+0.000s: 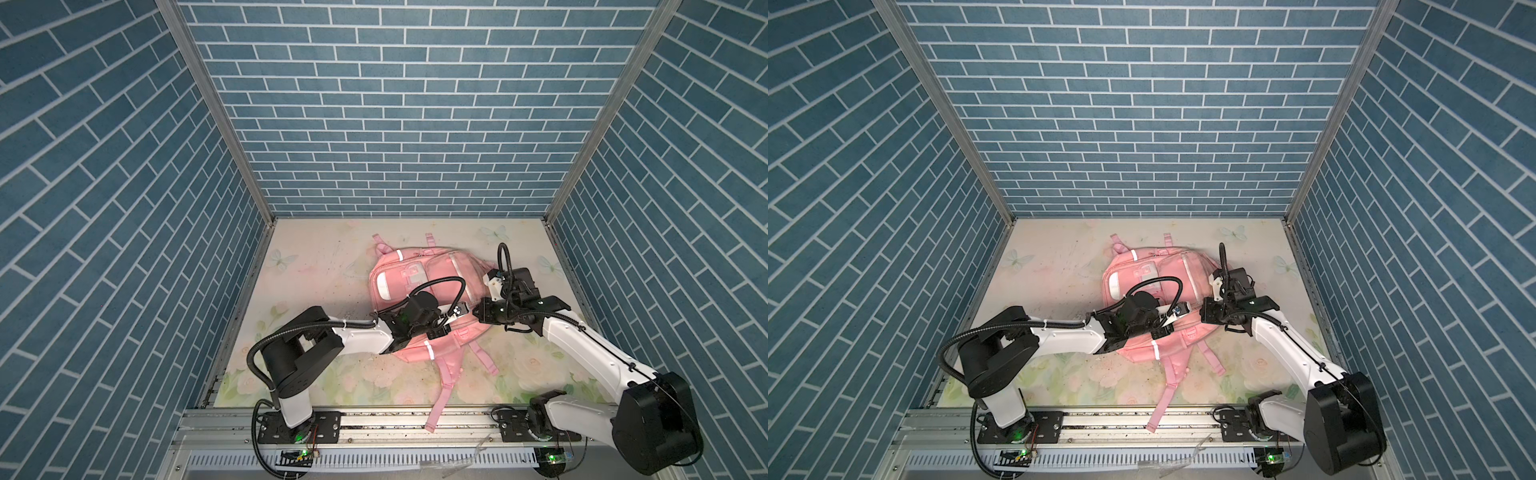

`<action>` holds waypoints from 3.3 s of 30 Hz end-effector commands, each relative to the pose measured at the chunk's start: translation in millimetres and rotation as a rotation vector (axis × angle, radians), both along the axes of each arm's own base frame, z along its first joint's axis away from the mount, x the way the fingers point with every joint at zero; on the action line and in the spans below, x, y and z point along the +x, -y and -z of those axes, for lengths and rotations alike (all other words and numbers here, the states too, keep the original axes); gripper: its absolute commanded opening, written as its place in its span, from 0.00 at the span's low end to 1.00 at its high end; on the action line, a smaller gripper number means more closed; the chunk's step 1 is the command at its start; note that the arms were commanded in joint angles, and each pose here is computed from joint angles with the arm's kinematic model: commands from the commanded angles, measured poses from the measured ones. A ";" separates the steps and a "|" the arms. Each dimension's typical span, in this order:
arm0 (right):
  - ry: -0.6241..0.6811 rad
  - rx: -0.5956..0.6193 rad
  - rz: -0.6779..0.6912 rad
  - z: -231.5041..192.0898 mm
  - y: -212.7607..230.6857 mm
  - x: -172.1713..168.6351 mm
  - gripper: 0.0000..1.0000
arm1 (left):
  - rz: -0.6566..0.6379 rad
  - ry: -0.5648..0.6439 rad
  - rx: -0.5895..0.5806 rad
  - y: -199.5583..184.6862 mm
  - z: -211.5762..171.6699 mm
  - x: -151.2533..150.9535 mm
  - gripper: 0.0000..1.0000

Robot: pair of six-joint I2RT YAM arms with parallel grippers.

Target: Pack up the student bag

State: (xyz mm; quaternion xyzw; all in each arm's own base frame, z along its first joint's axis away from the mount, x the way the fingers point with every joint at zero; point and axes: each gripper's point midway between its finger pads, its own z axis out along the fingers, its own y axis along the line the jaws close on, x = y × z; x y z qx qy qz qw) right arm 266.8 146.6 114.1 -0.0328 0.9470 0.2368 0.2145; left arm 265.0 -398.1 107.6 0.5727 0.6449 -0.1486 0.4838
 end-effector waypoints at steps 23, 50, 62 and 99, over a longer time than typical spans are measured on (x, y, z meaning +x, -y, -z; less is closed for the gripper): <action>0.223 -0.012 -0.334 -27.9 -31.0 16.7 0.00 | 0.093 0.068 0.325 -98.6 12.2 37.0 0.00; 0.171 0.034 -0.350 -12.3 -72.8 -15.7 0.00 | -1.019 -1.207 -0.951 -101.6 -53.1 30.4 0.65; 0.158 0.026 -0.391 -7.3 -83.9 -26.6 0.00 | -1.049 -1.396 -1.244 -79.0 -36.6 23.2 0.65; 0.218 -0.325 -0.369 -15.3 -10.5 35.0 0.00 | -0.992 -1.249 -0.637 -134.4 8.6 75.0 0.00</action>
